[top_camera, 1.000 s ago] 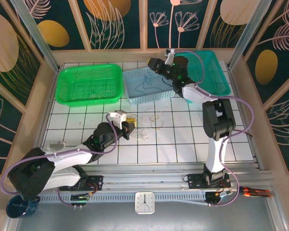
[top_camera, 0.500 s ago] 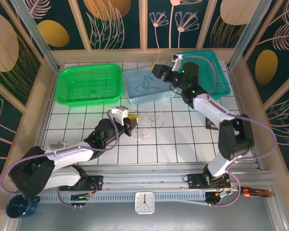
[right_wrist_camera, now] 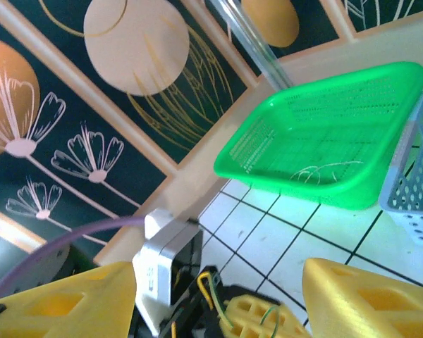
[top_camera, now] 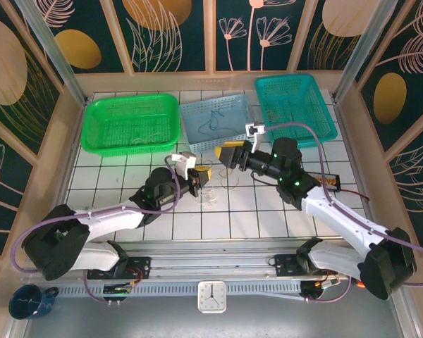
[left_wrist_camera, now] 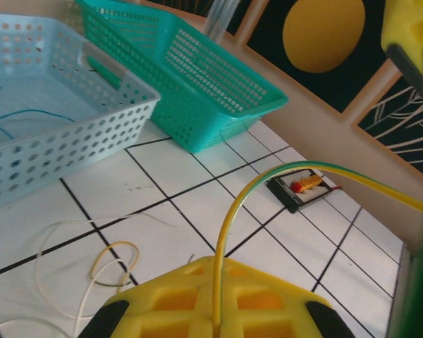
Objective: Untangle the cables
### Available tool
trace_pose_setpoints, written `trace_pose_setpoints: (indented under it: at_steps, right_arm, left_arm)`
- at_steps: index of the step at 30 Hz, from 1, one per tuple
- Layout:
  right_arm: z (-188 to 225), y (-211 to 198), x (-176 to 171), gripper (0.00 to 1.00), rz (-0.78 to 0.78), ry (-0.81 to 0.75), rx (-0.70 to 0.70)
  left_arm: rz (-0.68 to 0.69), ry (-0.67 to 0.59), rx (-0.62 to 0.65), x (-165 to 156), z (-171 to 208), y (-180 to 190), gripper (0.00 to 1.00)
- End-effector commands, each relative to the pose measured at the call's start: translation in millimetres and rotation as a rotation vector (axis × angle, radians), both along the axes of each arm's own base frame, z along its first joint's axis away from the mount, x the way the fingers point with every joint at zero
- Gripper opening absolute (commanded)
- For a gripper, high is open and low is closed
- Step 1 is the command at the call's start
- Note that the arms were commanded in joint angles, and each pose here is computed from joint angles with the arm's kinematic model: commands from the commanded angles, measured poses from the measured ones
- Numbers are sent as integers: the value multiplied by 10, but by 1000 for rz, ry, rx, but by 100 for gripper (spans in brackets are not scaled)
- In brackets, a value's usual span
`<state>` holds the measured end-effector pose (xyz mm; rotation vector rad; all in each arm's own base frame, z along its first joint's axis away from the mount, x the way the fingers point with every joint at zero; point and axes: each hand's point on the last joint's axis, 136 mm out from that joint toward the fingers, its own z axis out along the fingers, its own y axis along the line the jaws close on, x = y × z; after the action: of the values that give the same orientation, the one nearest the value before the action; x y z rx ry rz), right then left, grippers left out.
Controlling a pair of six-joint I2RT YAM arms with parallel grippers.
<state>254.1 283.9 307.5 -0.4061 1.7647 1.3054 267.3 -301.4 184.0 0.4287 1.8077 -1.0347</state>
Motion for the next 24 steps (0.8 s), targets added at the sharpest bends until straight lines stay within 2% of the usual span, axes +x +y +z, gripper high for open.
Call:
trace_pose_setpoints:
  at_steps: [1,10,24]
  right_arm:
    - [-99,-9,-93,63,11,-20,-43]
    - [-232,127,-104,59,49,-15,-89]
    - [-274,289,-66,46,104,0,-87]
  left_arm:
    - [-65,-20,-63,-33,204,-131,0]
    - [-102,-8,-62,-39,207,-212,0]
    - [-125,1,-54,-72,191,-238,0]
